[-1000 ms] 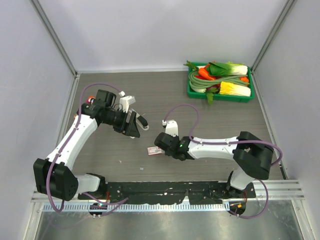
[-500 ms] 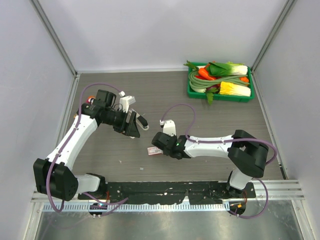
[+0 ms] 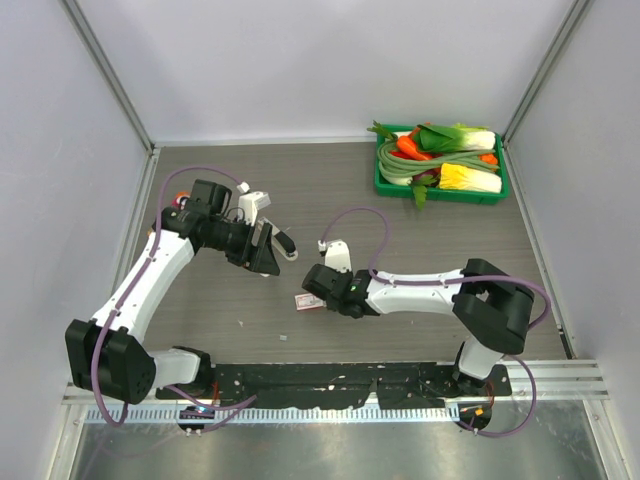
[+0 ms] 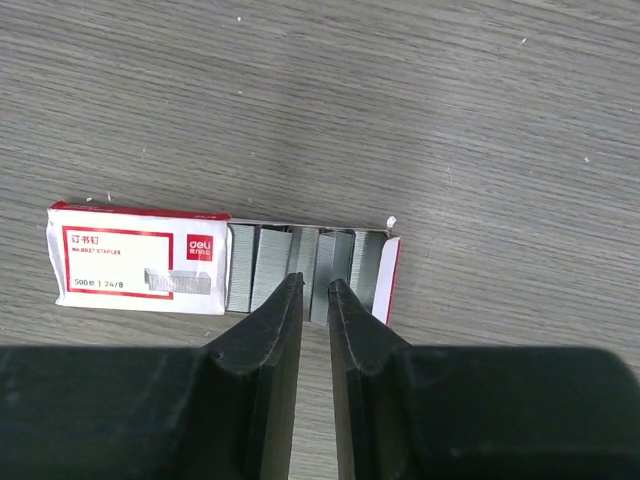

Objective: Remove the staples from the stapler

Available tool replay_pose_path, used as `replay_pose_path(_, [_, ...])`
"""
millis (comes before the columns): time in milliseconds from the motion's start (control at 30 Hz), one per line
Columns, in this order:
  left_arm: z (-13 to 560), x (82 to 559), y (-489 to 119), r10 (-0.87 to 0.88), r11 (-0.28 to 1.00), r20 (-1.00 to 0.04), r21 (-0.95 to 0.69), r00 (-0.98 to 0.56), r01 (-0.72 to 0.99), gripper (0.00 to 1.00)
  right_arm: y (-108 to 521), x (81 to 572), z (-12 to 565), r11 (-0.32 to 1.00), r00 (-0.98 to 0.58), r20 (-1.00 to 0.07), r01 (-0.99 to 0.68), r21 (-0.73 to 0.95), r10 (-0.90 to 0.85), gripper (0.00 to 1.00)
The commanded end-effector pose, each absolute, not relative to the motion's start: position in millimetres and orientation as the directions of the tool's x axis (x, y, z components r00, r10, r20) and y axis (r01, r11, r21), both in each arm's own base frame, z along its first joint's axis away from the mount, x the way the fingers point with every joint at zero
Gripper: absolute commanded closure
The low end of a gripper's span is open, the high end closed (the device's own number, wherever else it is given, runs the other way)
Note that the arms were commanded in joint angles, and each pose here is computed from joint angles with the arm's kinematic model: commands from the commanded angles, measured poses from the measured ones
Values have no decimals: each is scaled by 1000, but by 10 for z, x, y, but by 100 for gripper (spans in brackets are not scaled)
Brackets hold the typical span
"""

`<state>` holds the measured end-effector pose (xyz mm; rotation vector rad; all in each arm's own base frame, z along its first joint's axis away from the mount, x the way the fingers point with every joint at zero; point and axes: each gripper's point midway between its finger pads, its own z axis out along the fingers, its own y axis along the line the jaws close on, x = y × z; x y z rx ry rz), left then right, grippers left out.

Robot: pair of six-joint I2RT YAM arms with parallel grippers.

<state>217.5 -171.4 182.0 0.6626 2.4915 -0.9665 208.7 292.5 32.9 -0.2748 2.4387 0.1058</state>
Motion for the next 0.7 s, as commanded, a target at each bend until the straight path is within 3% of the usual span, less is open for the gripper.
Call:
replay_pose_path(0, [1911, 2125, -1738, 294, 625, -537, -518, -791, 584, 29, 3035, 2188, 430, 974, -731, -663, -224, 13, -159, 79])
replay_pose_path(667, [1911, 2125, -1738, 294, 625, -537, -518, -791, 584, 29, 3070, 2196, 435, 970, -726, -665, -244, 7, -177, 99])
